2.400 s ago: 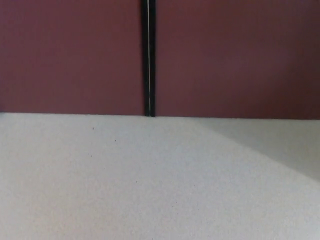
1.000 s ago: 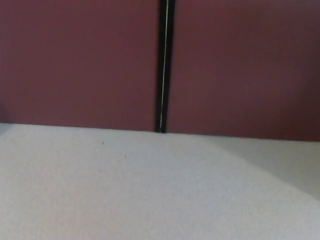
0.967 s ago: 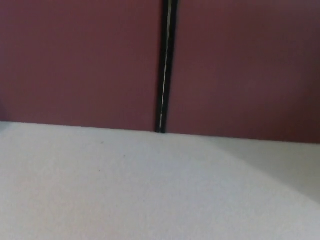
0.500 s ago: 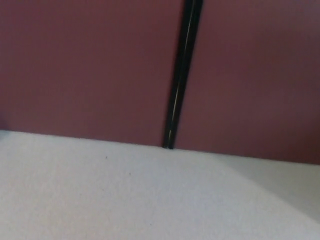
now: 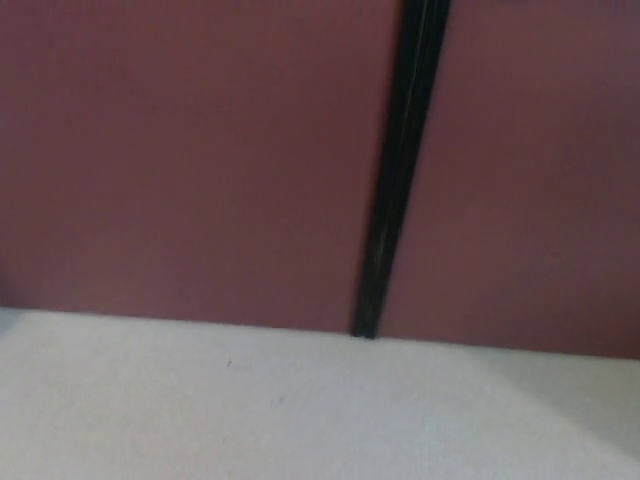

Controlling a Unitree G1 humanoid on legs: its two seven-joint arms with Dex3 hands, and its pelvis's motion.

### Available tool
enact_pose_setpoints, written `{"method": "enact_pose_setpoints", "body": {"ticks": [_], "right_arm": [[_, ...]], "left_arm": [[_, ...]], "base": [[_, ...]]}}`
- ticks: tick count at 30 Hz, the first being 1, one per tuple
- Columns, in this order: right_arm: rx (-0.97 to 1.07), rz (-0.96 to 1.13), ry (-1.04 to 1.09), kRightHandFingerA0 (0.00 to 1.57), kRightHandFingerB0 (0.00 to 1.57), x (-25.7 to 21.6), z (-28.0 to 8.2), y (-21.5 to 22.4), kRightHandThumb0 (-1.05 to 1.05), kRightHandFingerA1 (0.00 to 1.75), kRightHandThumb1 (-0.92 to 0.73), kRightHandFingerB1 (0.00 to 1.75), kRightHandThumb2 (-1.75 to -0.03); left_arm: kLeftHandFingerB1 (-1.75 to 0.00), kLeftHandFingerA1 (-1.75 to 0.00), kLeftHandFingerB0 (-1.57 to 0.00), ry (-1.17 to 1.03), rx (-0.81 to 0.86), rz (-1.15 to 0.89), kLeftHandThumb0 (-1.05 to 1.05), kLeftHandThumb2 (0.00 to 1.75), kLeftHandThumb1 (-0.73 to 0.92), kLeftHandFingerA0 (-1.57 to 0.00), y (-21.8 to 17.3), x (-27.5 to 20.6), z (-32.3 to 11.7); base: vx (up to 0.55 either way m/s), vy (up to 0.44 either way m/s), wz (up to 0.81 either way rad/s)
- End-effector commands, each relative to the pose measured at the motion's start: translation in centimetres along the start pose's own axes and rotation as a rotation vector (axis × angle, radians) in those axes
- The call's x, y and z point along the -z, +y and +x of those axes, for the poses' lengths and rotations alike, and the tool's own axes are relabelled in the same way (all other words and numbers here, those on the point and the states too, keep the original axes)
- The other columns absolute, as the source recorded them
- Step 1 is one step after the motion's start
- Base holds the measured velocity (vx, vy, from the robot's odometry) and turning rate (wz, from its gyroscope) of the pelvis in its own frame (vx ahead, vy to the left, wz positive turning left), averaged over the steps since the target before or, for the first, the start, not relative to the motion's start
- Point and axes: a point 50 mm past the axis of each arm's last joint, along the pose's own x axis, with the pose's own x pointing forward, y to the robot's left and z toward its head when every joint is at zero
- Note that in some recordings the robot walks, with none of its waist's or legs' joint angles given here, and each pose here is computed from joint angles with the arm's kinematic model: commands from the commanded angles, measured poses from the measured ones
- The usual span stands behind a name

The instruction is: The robot walks towards the door handle and put its right hand on it and twist the handle

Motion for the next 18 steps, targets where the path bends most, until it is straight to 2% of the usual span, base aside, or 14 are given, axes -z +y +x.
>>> {"method": "enact_pose_setpoints", "body": {"ticks": [1,10,18], "right_arm": [[-0.005,-0.023,0.029,0.49,0.45,1.8,-0.5,-0.5,-0.30,0.39,-0.57,0.37,-0.58],[-0.014,-0.049,0.057,0.62,0.45,3.0,-0.8,-0.8,-0.28,0.43,-0.57,0.37,-0.57],[-0.020,-0.046,0.062,0.66,0.46,2.7,-0.7,-0.5,-0.28,0.44,-0.57,0.37,-0.57]], "left_arm": [[-0.45,-0.48,-0.42,0.027,0.020,0.055,-0.33,0.64,0.42,-0.43,-0.1,2.0,-0.7],[-0.43,-0.48,-0.37,0.056,0.023,0.086,-0.29,0.62,0.42,-0.45,0.1,4.4,-1.8],[-0.43,-0.48,-0.38,0.042,0.021,0.115,-0.28,0.61,0.43,-0.46,0.0,4.3,-1.7]], "base": [[0.36,0.149,-0.08],[0.18,-0.014,0.05],[0.16,-0.241,-0.04]]}}
